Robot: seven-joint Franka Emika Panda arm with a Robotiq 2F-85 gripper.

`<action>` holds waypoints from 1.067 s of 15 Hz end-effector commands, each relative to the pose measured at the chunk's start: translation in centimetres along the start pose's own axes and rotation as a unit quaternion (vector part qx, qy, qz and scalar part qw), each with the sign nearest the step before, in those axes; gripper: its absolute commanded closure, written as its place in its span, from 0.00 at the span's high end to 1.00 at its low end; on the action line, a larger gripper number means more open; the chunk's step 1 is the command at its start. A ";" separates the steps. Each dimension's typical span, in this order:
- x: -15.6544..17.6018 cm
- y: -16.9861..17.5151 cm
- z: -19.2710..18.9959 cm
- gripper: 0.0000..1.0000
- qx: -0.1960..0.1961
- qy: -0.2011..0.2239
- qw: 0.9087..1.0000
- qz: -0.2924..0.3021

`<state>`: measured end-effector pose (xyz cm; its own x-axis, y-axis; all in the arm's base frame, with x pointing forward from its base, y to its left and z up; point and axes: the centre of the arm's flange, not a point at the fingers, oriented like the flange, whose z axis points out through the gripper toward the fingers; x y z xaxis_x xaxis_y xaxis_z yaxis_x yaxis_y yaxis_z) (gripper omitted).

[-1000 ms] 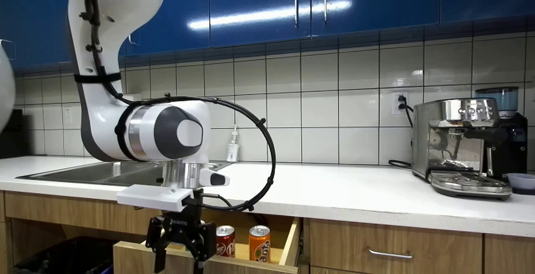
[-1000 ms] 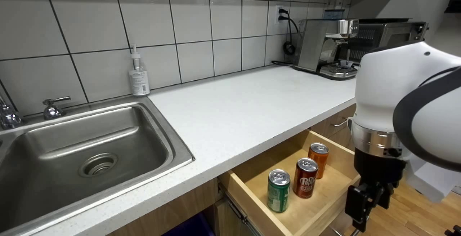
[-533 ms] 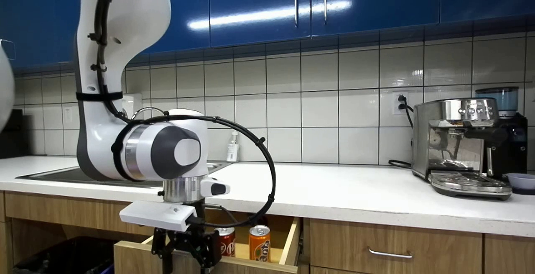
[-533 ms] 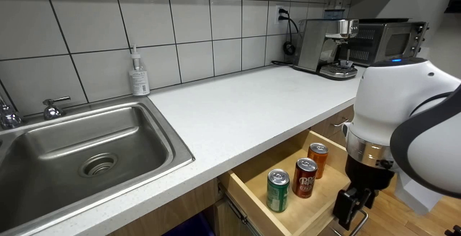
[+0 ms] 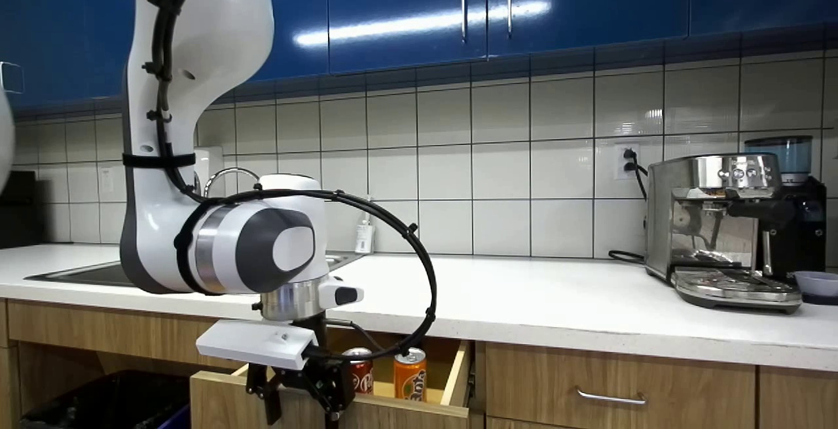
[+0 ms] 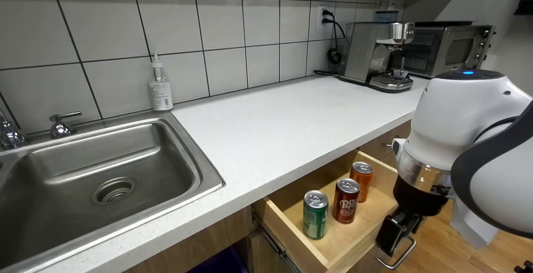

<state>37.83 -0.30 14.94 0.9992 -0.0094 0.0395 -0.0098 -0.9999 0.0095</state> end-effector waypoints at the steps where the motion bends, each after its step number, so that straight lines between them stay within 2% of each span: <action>1: -4.0 0.7 -1.2 1.00 0.006 0.025 1.000 -0.010; 16: -1.6 3.5 -2.3 1.00 0.007 0.063 0.998 0.009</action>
<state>38.52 -2.58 15.49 0.9916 -0.0390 0.1230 -0.0393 -0.9992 0.0001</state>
